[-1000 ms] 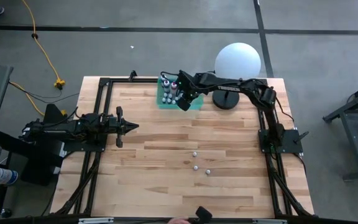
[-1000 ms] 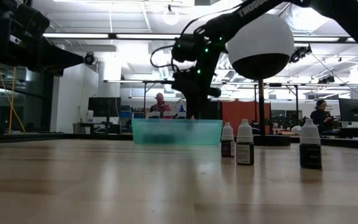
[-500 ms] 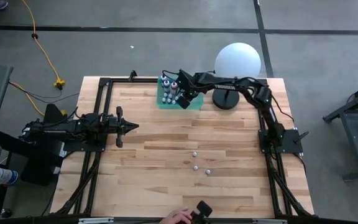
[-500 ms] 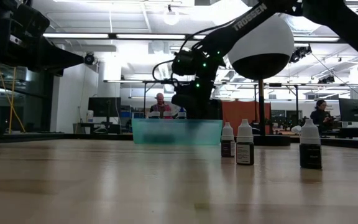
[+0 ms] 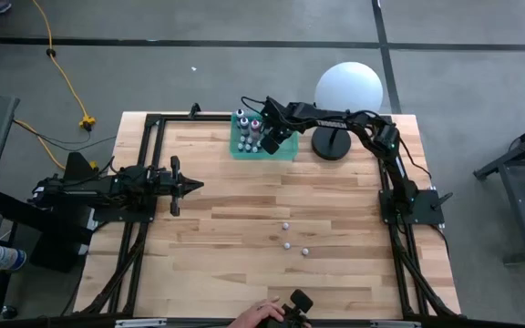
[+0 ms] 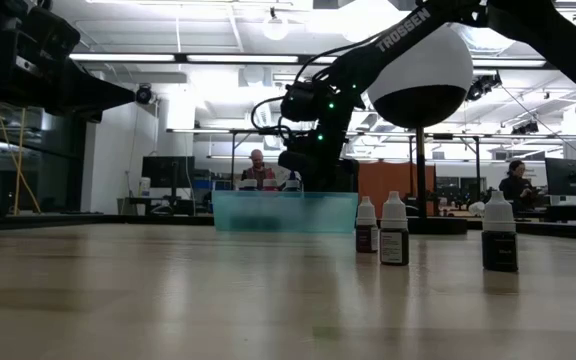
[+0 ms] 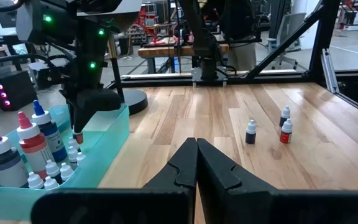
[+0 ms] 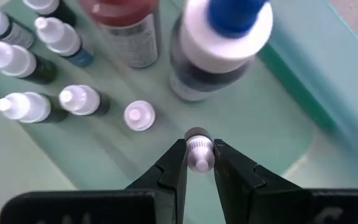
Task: Pick & Place food coloring
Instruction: Put the small orange food coloring bottle into the bin, then put the small black food coloring bottle into the bin
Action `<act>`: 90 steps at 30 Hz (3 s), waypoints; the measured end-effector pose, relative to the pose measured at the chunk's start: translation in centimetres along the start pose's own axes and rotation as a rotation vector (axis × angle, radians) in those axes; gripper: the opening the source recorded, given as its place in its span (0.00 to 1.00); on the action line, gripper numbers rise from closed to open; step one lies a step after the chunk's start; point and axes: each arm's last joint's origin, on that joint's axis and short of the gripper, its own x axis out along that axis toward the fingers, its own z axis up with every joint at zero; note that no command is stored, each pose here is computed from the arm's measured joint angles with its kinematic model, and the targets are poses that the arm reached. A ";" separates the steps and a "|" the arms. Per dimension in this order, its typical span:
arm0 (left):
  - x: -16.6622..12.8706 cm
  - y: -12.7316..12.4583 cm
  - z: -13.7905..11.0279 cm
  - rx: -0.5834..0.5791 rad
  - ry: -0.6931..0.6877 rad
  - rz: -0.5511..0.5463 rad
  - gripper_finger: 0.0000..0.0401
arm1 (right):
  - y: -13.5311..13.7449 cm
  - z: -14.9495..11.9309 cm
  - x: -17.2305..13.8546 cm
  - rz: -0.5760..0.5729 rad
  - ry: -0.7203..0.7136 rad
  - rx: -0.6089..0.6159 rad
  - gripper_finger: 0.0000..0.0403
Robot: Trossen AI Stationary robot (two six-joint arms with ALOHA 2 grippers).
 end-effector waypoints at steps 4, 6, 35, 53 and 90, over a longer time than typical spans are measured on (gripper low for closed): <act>0.0 0.0 0.0 0.000 0.000 0.000 0.00 | -0.2 0.2 0.0 0.017 -0.009 0.006 0.16; 0.0 0.0 0.0 0.000 0.000 0.000 0.00 | -0.2 0.2 0.0 0.025 -0.012 0.006 0.16; 0.0 0.0 0.0 0.000 0.000 0.001 0.00 | 0.7 -0.2 0.9 0.085 0.018 -0.002 0.17; 0.0 0.0 0.0 0.000 0.001 0.001 0.00 | 0.7 -0.1 1.0 0.083 0.004 -0.001 0.17; 0.0 0.0 0.0 0.000 0.000 0.001 0.00 | 2.1 0.3 -3.5 0.090 -0.062 -0.060 0.54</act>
